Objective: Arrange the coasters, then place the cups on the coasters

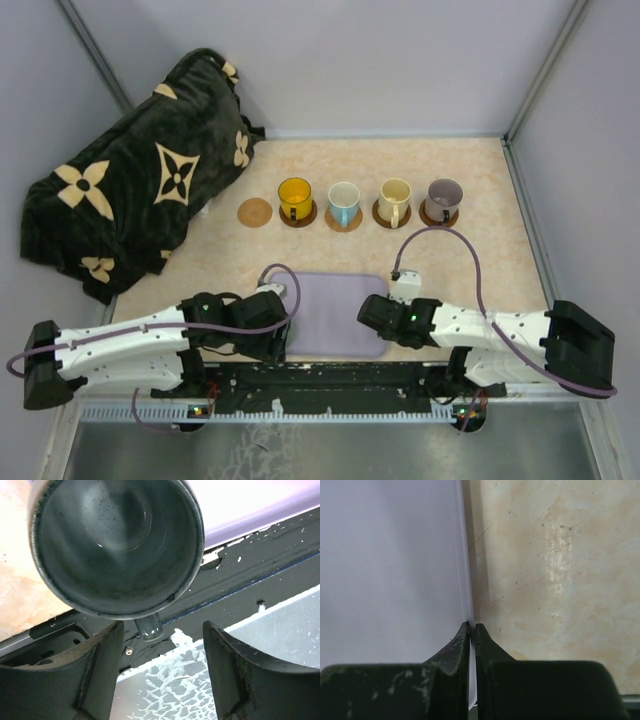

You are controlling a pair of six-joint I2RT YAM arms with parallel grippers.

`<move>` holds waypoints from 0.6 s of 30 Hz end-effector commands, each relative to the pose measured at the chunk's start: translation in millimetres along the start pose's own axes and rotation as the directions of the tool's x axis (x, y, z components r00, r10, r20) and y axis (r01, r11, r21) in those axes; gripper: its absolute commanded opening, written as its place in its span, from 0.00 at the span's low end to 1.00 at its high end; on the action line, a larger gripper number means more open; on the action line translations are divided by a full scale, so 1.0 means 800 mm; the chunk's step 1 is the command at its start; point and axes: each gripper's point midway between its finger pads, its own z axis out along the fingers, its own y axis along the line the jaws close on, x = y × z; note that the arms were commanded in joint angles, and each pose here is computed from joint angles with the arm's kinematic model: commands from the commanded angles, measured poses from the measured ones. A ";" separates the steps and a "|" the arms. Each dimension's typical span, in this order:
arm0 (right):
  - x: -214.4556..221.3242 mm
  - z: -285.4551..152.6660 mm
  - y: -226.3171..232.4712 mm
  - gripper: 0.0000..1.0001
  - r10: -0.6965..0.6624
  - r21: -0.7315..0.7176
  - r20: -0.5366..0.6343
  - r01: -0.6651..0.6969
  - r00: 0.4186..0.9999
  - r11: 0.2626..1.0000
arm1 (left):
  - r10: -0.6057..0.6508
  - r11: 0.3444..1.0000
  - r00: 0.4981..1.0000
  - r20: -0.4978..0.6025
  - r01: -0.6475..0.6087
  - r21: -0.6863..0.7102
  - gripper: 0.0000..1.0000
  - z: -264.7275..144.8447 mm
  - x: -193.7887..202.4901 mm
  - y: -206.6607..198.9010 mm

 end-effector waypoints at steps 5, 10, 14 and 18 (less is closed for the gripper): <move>-0.004 -0.002 -0.012 0.00 0.011 0.026 0.023 -0.011 1.000 1.000 | -0.046 0.996 0.995 0.084 0.052 -0.069 0.70 0.021 -0.011 0.003; -0.001 -0.001 -0.013 0.09 0.009 0.028 0.017 -0.009 1.000 1.000 | -0.068 0.994 0.993 0.099 0.076 -0.077 0.69 0.027 -0.011 0.008; 0.000 0.000 -0.012 0.20 0.007 0.027 0.013 -0.007 1.000 1.000 | -0.071 0.993 0.992 0.103 0.080 -0.090 0.67 0.031 -0.011 0.011; 0.000 0.001 -0.012 0.43 0.000 0.035 0.012 0.000 1.000 0.999 | -0.074 0.992 0.992 0.101 0.083 -0.095 0.63 0.036 -0.009 0.011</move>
